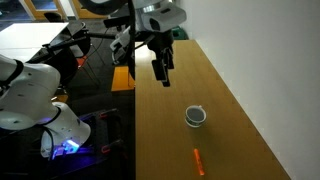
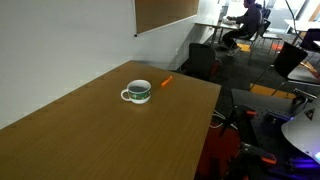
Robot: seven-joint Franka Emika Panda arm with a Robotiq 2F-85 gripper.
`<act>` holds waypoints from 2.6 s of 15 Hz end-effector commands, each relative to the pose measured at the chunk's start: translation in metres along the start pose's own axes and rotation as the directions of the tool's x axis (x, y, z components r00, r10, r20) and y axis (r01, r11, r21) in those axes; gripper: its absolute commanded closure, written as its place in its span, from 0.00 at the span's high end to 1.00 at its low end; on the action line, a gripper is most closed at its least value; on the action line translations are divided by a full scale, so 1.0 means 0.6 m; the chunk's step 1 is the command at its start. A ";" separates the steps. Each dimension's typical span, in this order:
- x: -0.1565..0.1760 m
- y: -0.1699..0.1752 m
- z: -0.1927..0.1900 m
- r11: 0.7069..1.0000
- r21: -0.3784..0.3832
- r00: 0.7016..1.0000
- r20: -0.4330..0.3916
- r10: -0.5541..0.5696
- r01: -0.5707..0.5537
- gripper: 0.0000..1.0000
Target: Put the orange marker in the mug
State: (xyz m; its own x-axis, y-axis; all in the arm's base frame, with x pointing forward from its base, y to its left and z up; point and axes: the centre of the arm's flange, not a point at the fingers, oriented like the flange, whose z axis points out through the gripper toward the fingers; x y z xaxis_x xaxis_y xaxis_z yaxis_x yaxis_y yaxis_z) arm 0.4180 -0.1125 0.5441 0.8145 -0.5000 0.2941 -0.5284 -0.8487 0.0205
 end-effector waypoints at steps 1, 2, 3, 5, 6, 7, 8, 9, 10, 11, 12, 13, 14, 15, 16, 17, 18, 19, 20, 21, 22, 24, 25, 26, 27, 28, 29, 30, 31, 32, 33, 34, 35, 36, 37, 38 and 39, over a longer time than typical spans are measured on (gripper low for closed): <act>0.066 0.001 0.049 0.983 -0.025 0.983 -0.017 0.181 -0.181 1.00; 0.078 0.006 0.065 0.973 -0.033 0.973 -0.020 0.230 -0.230 1.00; 0.088 0.010 0.081 0.960 -0.038 0.961 -0.017 0.276 -0.277 1.00; 0.110 0.018 0.120 0.927 -0.053 0.928 -0.012 0.372 -0.372 1.00; 0.121 0.023 0.143 0.906 -0.064 0.908 -0.008 0.419 -0.419 1.00; 0.127 0.025 0.163 0.888 -0.072 0.890 -0.003 0.455 -0.454 1.00; 0.132 0.028 0.186 0.871 -0.088 0.874 -0.001 0.485 -0.484 1.00; 0.136 0.030 0.209 0.853 -0.102 0.858 0.000 0.514 -0.511 1.00; 0.141 0.034 0.236 0.833 -0.120 0.839 0.004 0.544 -0.540 1.00; 0.144 0.038 0.258 0.812 -0.137 0.820 0.006 0.573 -0.567 1.00; 0.147 0.044 0.283 0.792 -0.151 0.800 0.008 0.600 -0.592 1.00; 0.149 0.052 0.306 0.774 -0.160 0.784 0.004 0.621 -0.612 1.00; 0.152 0.059 0.328 0.761 -0.161 0.770 0.007 0.638 -0.629 1.00; 0.153 0.067 0.347 0.745 -0.160 0.754 0.003 0.657 -0.648 1.00; 0.153 0.074 0.366 0.729 -0.165 0.738 0.014 0.675 -0.664 1.00; 0.153 0.082 0.387 0.717 -0.169 0.725 0.014 0.688 -0.677 1.00; 0.150 0.088 0.405 0.705 -0.175 0.714 0.020 0.700 -0.687 1.00; 0.146 0.093 0.420 0.697 -0.184 0.705 0.025 0.709 -0.693 1.00; 0.141 0.100 0.431 0.711 -0.170 0.714 0.053 0.698 -0.682 1.00; 0.132 0.101 0.413 0.717 -0.193 0.725 0.038 0.688 -0.670 1.00; 0.130 0.103 0.426 0.713 -0.192 0.720 0.047 0.693 -0.674 1.00; 0.129 0.103 0.437 0.711 -0.195 0.717 0.051 0.695 -0.675 1.00; 0.129 0.102 0.436 0.712 -0.194 0.718 0.051 0.694 -0.675 1.00; 0.131 0.101 0.435 0.713 -0.192 0.718 0.050 0.694 -0.675 1.00; 0.132 0.104 0.431 0.696 -0.191 0.704 0.031 0.710 -0.693 1.00; 0.133 0.110 0.434 0.665 -0.190 0.674 0.019 0.738 -0.722 1.00; 0.140 0.116 0.444 0.625 -0.190 0.635 0.008 0.772 -0.758 1.00; 0.144 0.122 0.454 0.583 -0.194 0.594 -0.001 0.804 -0.789 1.00; 0.148 0.130 0.469 0.544 -0.196 0.555 -0.002 0.832 -0.816 1.00; 0.151 0.135 0.480 0.508 -0.201 0.518 0.007 0.856 -0.837 1.00; 0.154 0.138 0.498 0.469 -0.192 0.474 0.022 0.880 -0.862 1.00; 0.157 0.140 0.512 0.432 -0.182 0.433 0.037 0.901 -0.883 1.00; 0.164 0.140 0.535 0.402 -0.167 0.398 0.060 0.915 -0.900 1.00; 0.168 0.138 0.549 0.372 -0.158 0.364 0.076 0.928 -0.915 1.00; 0.171 0.135 0.571 0.340 -0.149 0.330 0.087 0.940 -0.928 1.00; 0.174 0.133 0.583 0.313 -0.144 0.302 0.092 0.949 -0.939 1.00; 0.176 0.131 0.603 0.291 -0.144 0.280 0.090 0.956 -0.946 1.00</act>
State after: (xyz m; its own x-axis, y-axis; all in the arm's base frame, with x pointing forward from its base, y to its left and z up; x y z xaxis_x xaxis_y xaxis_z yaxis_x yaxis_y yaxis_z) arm 0.5246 -0.2841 0.2548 -0.1845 -0.9821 0.0389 -0.9784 0.1798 -0.1020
